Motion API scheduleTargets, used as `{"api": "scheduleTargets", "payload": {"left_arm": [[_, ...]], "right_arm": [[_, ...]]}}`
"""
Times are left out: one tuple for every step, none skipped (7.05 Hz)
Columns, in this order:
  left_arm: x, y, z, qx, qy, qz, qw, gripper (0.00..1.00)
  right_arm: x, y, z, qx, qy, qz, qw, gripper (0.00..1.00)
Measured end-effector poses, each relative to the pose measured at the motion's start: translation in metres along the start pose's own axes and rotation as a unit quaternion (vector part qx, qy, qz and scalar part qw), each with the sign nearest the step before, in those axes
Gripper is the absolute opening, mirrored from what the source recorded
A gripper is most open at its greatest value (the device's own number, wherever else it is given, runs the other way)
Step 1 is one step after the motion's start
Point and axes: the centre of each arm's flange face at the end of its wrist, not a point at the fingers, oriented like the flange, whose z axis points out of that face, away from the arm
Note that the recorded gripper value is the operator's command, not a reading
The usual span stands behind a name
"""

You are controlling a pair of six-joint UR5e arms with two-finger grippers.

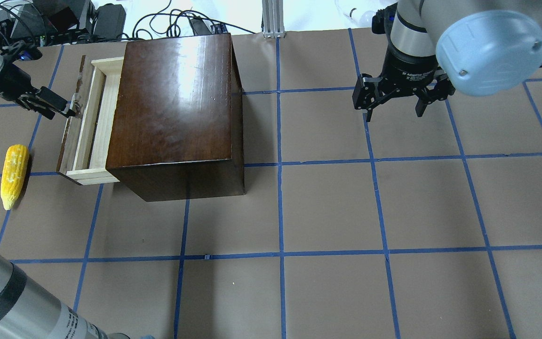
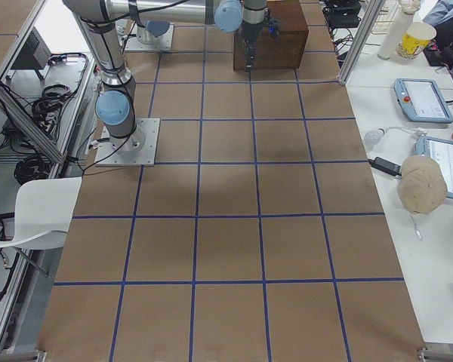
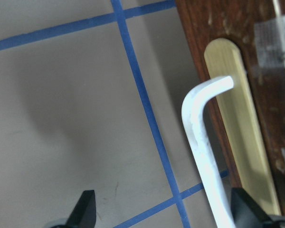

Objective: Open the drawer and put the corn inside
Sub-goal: 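Pull the drawer open with the left gripper, away from the cabinet, then release the handle and move the left gripper above the yellow corn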

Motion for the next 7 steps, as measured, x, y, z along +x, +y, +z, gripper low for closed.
{"api": "scheduleTargets", "payload": {"left_arm": [[-0.003, 0.000, -0.002, -0.001, -0.003, 0.003, 1.0000, 1.00], [-0.008, 0.003, -0.003, -0.002, -0.004, 0.007, 1.0000, 1.00], [-0.013, 0.006, -0.004, -0.002, -0.005, 0.011, 0.9999, 1.00], [-0.015, 0.007, -0.004, -0.002, -0.005, 0.014, 0.9999, 1.00], [-0.016, 0.007, -0.004, -0.002, -0.005, 0.015, 0.9999, 1.00], [-0.015, 0.008, -0.007, -0.001, -0.008, 0.016, 0.9998, 1.00], [-0.015, 0.012, -0.016, -0.004, -0.018, 0.014, 0.9997, 1.00]], "right_arm": [[0.000, 0.000, 0.000, 0.000, 0.000, 0.000, 1.0000, 1.00], [0.000, 0.000, 0.000, 0.000, 0.000, 0.000, 1.0000, 1.00], [0.000, 0.000, 0.000, 0.000, 0.000, 0.000, 1.0000, 1.00], [0.000, 0.000, 0.000, 0.000, 0.000, 0.000, 1.0000, 1.00], [0.000, 0.000, 0.000, 0.000, 0.000, 0.000, 1.0000, 1.00], [0.000, 0.000, 0.000, 0.000, 0.000, 0.000, 1.0000, 1.00], [0.000, 0.000, 0.000, 0.000, 0.000, 0.000, 1.0000, 1.00]]}}
